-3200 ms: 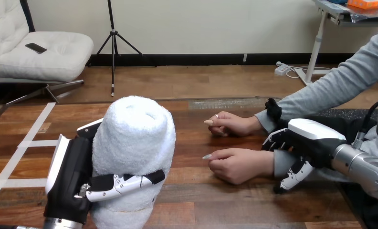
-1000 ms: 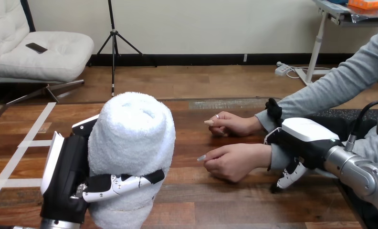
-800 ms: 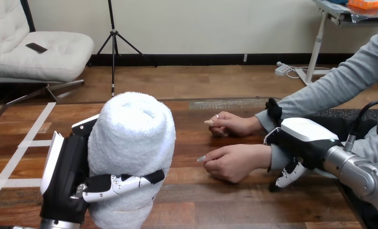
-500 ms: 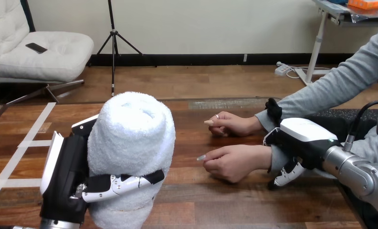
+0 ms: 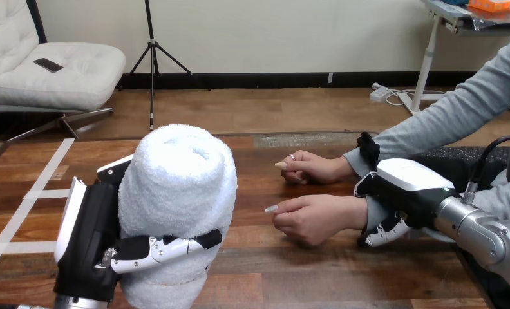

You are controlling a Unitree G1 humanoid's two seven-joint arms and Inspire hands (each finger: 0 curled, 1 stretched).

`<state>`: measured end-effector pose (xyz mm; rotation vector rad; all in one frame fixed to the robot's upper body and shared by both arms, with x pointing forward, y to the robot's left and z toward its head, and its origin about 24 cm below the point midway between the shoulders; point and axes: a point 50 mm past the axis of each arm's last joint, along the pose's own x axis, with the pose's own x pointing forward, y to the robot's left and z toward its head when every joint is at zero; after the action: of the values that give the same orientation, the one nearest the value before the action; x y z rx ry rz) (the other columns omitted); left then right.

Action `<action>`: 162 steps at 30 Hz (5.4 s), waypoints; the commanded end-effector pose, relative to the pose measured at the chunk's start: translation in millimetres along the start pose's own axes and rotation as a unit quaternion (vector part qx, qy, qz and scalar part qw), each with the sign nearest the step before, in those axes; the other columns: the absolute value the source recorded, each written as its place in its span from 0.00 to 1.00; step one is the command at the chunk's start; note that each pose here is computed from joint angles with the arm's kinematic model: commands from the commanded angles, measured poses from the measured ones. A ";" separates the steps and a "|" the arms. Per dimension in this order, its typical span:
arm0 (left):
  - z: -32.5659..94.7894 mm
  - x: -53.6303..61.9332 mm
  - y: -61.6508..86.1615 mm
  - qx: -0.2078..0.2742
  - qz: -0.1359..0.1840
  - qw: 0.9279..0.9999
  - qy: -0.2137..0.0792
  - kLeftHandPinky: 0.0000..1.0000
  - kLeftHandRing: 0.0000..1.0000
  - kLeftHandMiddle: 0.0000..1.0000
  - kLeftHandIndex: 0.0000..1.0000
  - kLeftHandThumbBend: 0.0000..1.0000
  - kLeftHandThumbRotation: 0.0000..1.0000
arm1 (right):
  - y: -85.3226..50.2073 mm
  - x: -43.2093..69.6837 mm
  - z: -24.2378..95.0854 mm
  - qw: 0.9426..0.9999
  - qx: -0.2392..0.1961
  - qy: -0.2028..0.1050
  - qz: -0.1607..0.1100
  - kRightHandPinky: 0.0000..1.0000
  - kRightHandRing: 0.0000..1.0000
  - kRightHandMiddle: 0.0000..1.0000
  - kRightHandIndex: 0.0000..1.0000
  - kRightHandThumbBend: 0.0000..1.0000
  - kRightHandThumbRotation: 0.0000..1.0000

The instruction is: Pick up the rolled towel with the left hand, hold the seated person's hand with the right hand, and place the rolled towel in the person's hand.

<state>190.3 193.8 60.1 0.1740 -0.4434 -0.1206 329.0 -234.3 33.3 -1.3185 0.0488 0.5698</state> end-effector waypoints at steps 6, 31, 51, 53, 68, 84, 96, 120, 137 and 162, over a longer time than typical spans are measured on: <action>12.1 13.8 4.0 0.002 0.010 0.999 -0.048 0.23 0.28 0.35 0.37 0.66 0.00 | -26.9 5.9 8.7 0.998 -0.005 -0.026 -0.056 0.24 0.29 0.36 0.36 0.61 0.16; 12.2 13.7 4.2 0.013 0.007 0.999 -0.051 0.23 0.28 0.35 0.37 0.65 0.00 | -29.1 4.1 9.4 0.997 0.011 -0.040 -0.072 0.24 0.29 0.35 0.36 0.54 0.18; 11.8 13.3 3.9 0.005 0.007 0.999 -0.048 0.24 0.29 0.35 0.37 0.65 0.00 | -27.9 4.1 8.2 0.997 0.021 -0.035 -0.070 0.23 0.28 0.33 0.34 0.52 0.15; 11.8 13.2 4.1 0.005 0.007 0.999 -0.048 0.24 0.29 0.35 0.37 0.65 0.00 | -27.9 4.0 8.3 0.997 0.022 -0.036 -0.070 0.23 0.27 0.33 0.34 0.52 0.15; 11.0 13.7 4.9 0.003 0.007 0.999 -0.048 0.24 0.29 0.35 0.37 0.65 0.00 | -28.9 3.2 8.4 0.996 0.028 -0.039 -0.073 0.21 0.25 0.31 0.31 0.49 0.18; 10.2 15.4 4.6 0.005 0.008 0.999 -0.047 0.24 0.29 0.35 0.37 0.65 0.00 | -31.8 2.1 9.1 0.995 0.039 -0.047 -0.081 0.19 0.24 0.29 0.29 0.49 0.15; 8.0 16.7 4.2 -0.008 0.014 0.999 -0.038 0.24 0.28 0.35 0.37 0.65 0.00 | -34.3 2.0 10.8 0.994 0.041 -0.055 -0.083 0.19 0.23 0.29 0.29 0.48 0.19; -3.4 38.7 16.9 0.018 0.024 0.999 -0.044 0.24 0.28 0.34 0.37 0.65 0.00 | -42.4 1.2 16.4 0.991 0.052 -0.079 -0.099 0.19 0.23 0.29 0.30 0.49 0.22; -15.9 68.1 33.6 0.019 0.031 0.999 -0.033 0.23 0.28 0.34 0.38 0.66 0.00 | -46.7 0.6 19.9 0.989 0.052 -0.094 -0.105 0.19 0.23 0.28 0.29 0.49 0.22; -35.1 112.5 41.2 -0.030 0.041 0.999 -0.011 0.27 0.31 0.37 0.40 0.67 0.00 | -47.4 -2.1 20.7 0.987 0.054 -0.103 -0.108 0.21 0.25 0.30 0.30 0.50 0.23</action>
<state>277.8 225.8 44.9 0.1248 -0.3306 -0.0556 327.5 -233.6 47.2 -1.1863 -0.0595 0.5666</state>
